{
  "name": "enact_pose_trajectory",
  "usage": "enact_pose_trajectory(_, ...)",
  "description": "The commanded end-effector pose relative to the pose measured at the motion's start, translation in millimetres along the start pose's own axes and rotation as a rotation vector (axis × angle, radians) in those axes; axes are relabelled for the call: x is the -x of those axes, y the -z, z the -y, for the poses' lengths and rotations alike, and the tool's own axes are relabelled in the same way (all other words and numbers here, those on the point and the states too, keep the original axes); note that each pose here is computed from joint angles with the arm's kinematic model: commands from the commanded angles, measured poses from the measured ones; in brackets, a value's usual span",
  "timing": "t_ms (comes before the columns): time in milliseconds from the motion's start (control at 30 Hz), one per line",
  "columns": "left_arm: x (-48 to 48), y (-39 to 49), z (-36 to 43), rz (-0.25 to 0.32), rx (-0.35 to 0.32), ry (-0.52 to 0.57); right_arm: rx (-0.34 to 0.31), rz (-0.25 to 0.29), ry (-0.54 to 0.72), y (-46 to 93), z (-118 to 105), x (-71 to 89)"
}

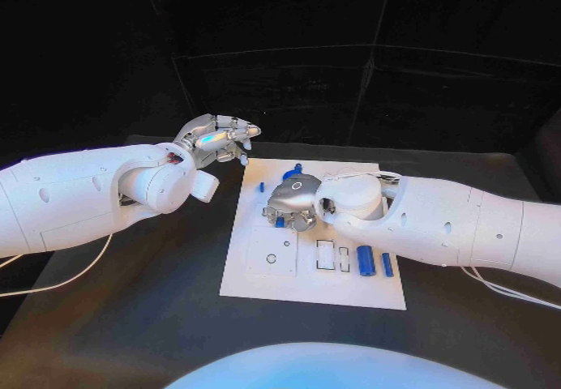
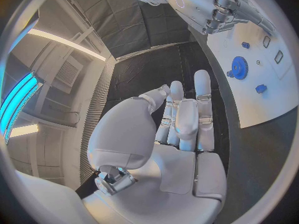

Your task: Assemble the parts on the task board

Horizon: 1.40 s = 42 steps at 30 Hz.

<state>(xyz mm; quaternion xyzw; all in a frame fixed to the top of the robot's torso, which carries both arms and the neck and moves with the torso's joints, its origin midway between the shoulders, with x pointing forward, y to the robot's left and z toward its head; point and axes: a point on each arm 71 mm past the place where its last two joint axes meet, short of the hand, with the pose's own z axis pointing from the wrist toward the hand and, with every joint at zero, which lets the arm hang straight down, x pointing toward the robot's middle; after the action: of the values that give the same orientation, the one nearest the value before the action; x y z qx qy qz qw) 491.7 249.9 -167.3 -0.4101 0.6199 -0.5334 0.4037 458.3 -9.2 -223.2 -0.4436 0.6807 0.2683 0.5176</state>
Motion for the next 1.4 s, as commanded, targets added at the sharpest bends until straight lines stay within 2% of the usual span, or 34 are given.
enact_pose_trajectory(33, -0.7, -0.4, 1.1, -0.007, -0.007, 0.004, -0.005, -0.052, 0.009, -0.9, 0.8, -2.6)
enact_pose_trajectory(1033, -3.2, -1.9, 1.0, -0.012, -0.002, 0.004, -0.004, -0.073, 0.023, -11.0, -1.4, -8.5)
enact_pose_trajectory(1167, -3.4, -2.0, 0.9, -0.012, 0.0, 0.004, 0.007, -0.046, 0.023, -10.5, -1.6, -7.2)
enact_pose_trajectory(1400, -2.3, -1.9, 0.5, -0.008, 0.005, 0.003, 0.042, 0.065, 0.003, -5.8, -1.2, -1.9)
